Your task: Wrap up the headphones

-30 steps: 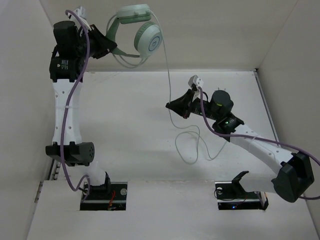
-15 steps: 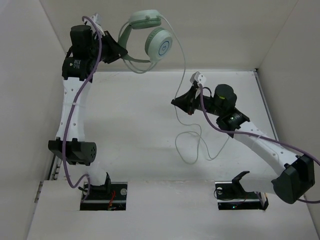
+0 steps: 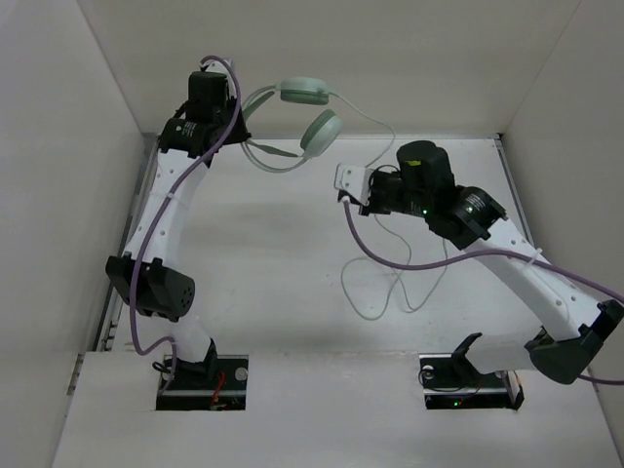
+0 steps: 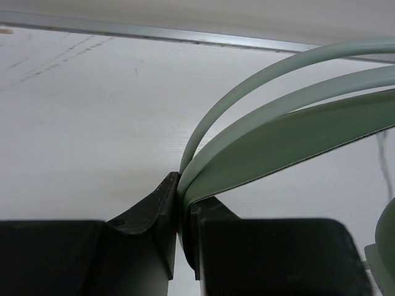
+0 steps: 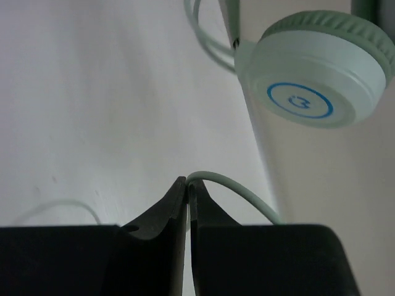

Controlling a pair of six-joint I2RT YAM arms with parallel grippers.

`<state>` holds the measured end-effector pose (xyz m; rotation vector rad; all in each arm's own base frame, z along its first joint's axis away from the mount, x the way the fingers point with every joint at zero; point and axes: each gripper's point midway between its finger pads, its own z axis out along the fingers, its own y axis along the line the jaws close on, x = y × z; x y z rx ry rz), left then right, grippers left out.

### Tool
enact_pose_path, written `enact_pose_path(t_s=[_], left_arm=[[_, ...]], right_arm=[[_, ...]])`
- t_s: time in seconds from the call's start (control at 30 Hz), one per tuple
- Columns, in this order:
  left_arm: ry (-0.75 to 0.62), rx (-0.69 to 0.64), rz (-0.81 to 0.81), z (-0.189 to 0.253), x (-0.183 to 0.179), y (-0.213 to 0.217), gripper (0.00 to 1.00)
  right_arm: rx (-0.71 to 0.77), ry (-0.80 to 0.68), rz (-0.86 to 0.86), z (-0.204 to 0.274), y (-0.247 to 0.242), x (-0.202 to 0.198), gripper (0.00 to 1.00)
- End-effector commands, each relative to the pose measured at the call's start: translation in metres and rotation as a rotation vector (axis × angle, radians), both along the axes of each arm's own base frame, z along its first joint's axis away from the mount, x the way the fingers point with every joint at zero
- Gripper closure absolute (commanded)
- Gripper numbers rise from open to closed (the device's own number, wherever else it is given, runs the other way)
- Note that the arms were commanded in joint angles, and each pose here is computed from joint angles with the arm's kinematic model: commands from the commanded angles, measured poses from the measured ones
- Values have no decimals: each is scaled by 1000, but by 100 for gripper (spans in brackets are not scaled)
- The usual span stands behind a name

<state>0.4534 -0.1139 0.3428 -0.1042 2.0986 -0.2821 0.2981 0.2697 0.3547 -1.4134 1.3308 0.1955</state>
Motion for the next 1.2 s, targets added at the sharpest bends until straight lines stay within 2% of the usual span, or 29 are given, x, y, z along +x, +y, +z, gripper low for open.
enact_pose_path(t_s=[0.0,0.07,0.27,0.4,0.57,0.87,1.03,1.17], left_arm=[[-93,89,100,18,14,23,100],[-75,137,111,10,15,28,100],[-16,268,69,-16,11,19,100],[4,347,-11,-31,4,-4,100],[28,382,-117,-49,-9,-37,100],[63,417,-244,-71,-30,-69,100],[68,424,-337,-78,-41,-95,100],[76,418,-381,-81,-47,-109,100]], right_arm=[[-558,-114,-5,-44,-62,3,100],[-660,-166,-37,-35,-79,8,100],[-846,-419,-329,44,-152,64,100],[-780,-658,-561,118,-180,100,100],[-724,-866,-690,172,-193,115,100],[-532,-1148,-694,242,-181,104,100],[-359,-1301,-562,259,-142,76,100],[-261,-1346,-401,252,-107,49,100]])
